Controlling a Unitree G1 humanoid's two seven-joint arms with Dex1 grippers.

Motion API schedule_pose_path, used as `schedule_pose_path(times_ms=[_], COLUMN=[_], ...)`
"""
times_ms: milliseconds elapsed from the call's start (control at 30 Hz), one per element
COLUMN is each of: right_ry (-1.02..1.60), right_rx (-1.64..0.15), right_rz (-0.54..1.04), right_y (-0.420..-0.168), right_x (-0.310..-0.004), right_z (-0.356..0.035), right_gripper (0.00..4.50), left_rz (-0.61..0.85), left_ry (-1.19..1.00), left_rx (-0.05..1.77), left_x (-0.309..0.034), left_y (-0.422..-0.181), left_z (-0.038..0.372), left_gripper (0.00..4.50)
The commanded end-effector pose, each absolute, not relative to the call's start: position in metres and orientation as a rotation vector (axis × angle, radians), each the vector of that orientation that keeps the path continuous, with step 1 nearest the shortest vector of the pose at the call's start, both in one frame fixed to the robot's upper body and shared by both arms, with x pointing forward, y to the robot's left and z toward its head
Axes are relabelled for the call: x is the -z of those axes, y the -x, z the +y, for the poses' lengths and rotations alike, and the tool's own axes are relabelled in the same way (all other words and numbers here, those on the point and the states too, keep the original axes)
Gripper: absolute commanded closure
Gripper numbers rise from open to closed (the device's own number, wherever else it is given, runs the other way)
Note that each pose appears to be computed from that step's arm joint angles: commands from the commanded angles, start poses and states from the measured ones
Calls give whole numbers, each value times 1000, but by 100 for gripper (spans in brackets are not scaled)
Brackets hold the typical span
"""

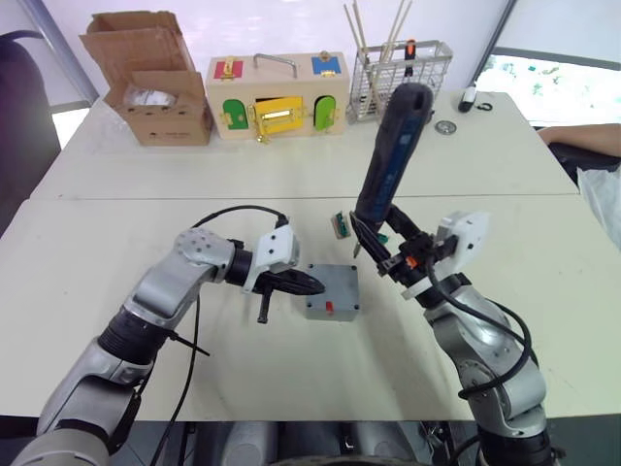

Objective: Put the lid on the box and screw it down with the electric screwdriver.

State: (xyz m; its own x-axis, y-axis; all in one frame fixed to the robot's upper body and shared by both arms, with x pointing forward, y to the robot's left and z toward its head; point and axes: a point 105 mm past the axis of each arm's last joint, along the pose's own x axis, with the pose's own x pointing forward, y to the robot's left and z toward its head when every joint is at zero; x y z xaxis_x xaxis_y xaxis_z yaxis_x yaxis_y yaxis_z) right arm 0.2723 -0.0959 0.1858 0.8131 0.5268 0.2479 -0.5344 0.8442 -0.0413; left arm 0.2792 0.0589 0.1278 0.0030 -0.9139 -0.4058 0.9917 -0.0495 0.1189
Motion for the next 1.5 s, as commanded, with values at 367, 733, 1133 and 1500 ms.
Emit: schedule_pose_path(times_ms=[367,733,1133,1500], right_ry=[-31,-15,-37,-38], right_rx=[-594,-578,-602,-596], right_rz=[-331,-376,-341,-321], right_y=[-260,-260,-256,-258], right_x=[-202,-216,-211,-202], right_z=[-94,-98,-93,-94], right_gripper=[259,259,259,259], left_rz=[278,275,283,285], left_ry=[-447,-447,-452,-450], left_rx=[1556,1559,1555,1548], left_x=[-119,-117,-115,-114], left_y=[-277,-277,-277,-278], left_z=[59,57,58,59], left_gripper=[450,450,450,450])
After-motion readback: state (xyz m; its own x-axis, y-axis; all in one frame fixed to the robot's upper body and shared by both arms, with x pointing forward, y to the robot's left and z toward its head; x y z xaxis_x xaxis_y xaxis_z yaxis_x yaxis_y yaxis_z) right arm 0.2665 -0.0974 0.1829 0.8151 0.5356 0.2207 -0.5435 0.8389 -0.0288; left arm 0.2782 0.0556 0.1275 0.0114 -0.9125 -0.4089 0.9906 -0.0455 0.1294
